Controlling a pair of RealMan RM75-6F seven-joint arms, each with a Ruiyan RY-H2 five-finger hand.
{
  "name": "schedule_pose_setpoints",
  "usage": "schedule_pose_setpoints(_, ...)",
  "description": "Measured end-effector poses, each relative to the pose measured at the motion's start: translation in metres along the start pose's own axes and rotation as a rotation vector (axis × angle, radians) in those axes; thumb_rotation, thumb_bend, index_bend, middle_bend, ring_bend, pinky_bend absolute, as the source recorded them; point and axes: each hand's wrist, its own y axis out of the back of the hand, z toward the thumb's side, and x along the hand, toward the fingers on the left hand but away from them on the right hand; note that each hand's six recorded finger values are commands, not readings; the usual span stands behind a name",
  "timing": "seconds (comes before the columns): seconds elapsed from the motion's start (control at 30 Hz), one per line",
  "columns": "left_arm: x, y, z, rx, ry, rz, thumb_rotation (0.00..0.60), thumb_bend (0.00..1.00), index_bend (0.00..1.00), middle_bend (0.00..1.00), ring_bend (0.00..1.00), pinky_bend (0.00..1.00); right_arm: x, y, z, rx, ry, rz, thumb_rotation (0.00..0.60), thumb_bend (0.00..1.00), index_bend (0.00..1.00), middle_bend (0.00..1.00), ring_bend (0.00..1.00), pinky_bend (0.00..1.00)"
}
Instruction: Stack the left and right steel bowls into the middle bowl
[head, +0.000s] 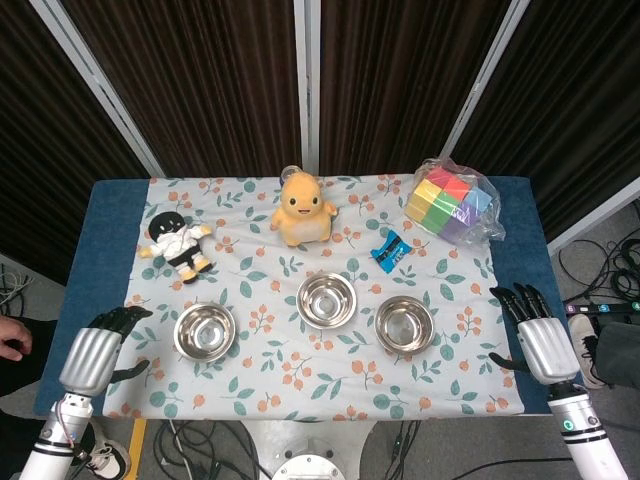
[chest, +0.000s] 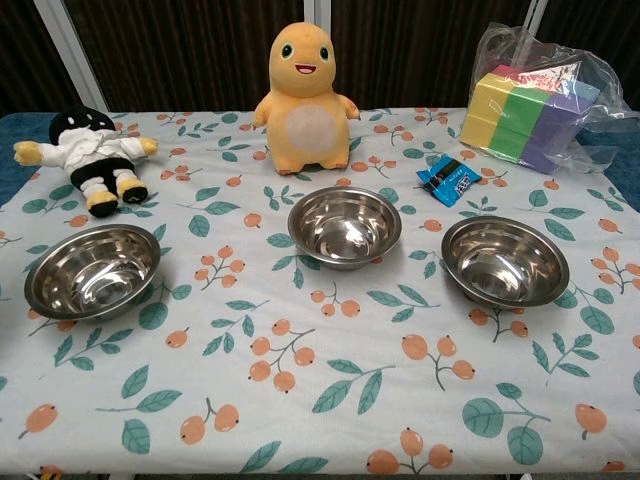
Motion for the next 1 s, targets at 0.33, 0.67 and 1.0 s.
schedule_pose_setpoints(0.33, -0.001, 0.001, 0.003, 0.006, -0.014, -0.007, 0.6, 0.09, 0.31, 0.36, 0.27, 0.36, -0.001, 0.007, 0.004, 0.002, 0.012, -0.017, 0.6, 0.0, 0.08, 0.12, 0.0, 0.0)
schedule_pose_setpoints(0.67, -0.005, -0.016, 0.013, 0.069, -0.065, -0.123, 0.6, 0.1, 0.31, 0.36, 0.27, 0.38, -0.007, 0.026, 0.025, 0.0, 0.039, -0.057, 0.6, 0.0, 0.08, 0.12, 0.0, 0.0)
schedule_pose_setpoints(1.0, -0.013, -0.037, 0.055, 0.123, -0.234, -0.202, 0.6, 0.1, 0.32, 0.36, 0.28, 0.39, -0.008, 0.025, 0.022, 0.023, 0.015, -0.031, 0.6, 0.0, 0.08, 0.12, 0.0, 0.0)
